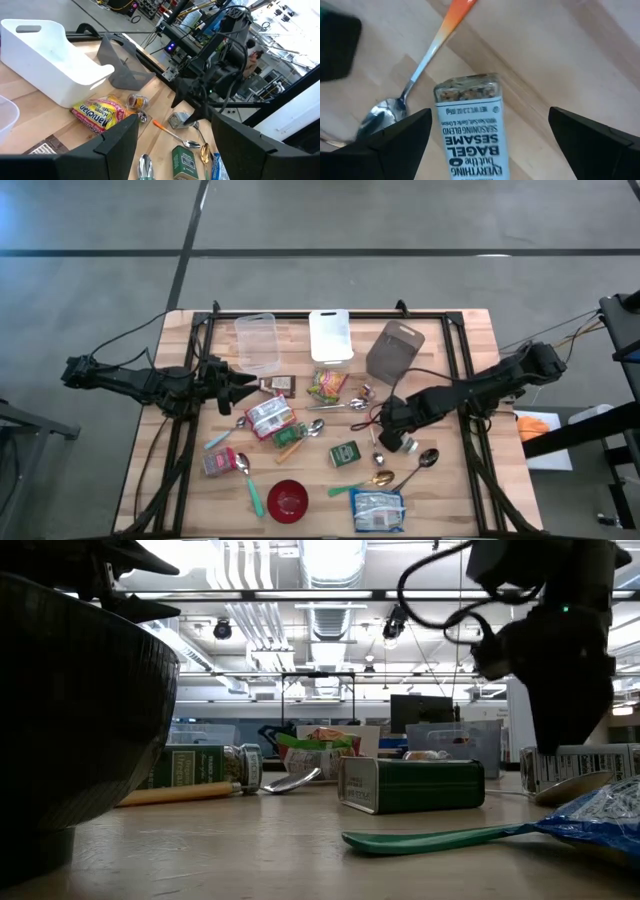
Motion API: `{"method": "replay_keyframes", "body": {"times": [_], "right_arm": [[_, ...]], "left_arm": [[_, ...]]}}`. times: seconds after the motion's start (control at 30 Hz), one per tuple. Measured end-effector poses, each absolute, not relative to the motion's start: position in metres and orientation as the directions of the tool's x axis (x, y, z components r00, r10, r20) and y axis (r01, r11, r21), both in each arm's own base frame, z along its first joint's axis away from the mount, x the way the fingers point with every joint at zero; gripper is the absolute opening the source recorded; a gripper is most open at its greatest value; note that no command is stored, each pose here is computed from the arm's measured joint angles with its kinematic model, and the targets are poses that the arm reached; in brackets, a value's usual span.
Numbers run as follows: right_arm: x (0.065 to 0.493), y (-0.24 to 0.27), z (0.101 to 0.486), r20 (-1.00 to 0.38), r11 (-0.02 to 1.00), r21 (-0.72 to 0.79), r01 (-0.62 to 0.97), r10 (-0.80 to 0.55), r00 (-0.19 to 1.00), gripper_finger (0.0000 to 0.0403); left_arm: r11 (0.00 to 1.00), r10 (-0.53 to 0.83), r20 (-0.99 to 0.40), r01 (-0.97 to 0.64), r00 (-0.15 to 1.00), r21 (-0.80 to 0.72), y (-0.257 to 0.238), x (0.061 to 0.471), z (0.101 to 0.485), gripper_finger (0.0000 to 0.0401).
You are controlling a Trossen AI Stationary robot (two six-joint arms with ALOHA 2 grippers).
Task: Pick & Place Food Item
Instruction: Put the white seasoning bottle into the transparent bin
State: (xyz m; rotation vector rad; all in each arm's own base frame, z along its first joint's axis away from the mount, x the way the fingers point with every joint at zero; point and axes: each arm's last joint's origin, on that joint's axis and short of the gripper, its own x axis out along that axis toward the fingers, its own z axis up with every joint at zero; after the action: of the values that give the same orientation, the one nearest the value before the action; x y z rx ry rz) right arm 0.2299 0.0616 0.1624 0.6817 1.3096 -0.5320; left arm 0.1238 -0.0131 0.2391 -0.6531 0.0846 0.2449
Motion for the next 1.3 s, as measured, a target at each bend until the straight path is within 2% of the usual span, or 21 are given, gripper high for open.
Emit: {"method": "replay_keyframes", "body": {"times": [0.2,0.3,0.43,0.67,1.0,1.17,1.3], "right_arm": [[0.253,0.068,0.150,-0.992,0.779,0.082,0.621,0.003,0.127,0.0396],[0.264,0.070,0.144,-0.996,0.806,0.027,0.591,-0.026,0.081,0.0378],[0.272,0.072,0.139,-0.999,0.822,-0.031,0.569,-0.049,0.016,0.0319],[0.272,0.072,0.142,-0.998,0.813,-0.044,0.581,-0.055,0.002,0.0189],[0.260,0.067,0.169,-0.992,0.722,0.027,0.692,-0.064,0.106,0.0187],[0.253,0.061,0.196,-0.965,0.607,0.110,0.787,-0.125,0.232,0.0187],[0.245,0.052,0.224,-0.897,0.460,0.248,0.852,-0.223,0.382,0.0187]], "left_arm": [[0.760,0.199,-0.155,-0.252,0.968,-0.599,-0.013,0.124,0.239,0.0254],[0.760,0.199,-0.155,-0.252,0.968,-0.599,-0.013,0.124,0.239,0.0254],[0.760,0.199,-0.155,-0.252,0.968,-0.599,-0.013,0.124,0.239,0.0254],[0.760,0.200,-0.155,-0.252,0.968,-0.599,-0.013,0.124,0.239,0.0254],[0.762,0.207,-0.155,-0.258,0.966,-0.594,-0.013,0.124,0.239,0.0254],[0.755,0.237,-0.138,-0.272,0.962,-0.596,-0.012,0.124,0.241,0.0254],[0.746,0.260,-0.074,-0.249,0.963,-0.618,-0.012,0.125,0.247,0.0254]]}}
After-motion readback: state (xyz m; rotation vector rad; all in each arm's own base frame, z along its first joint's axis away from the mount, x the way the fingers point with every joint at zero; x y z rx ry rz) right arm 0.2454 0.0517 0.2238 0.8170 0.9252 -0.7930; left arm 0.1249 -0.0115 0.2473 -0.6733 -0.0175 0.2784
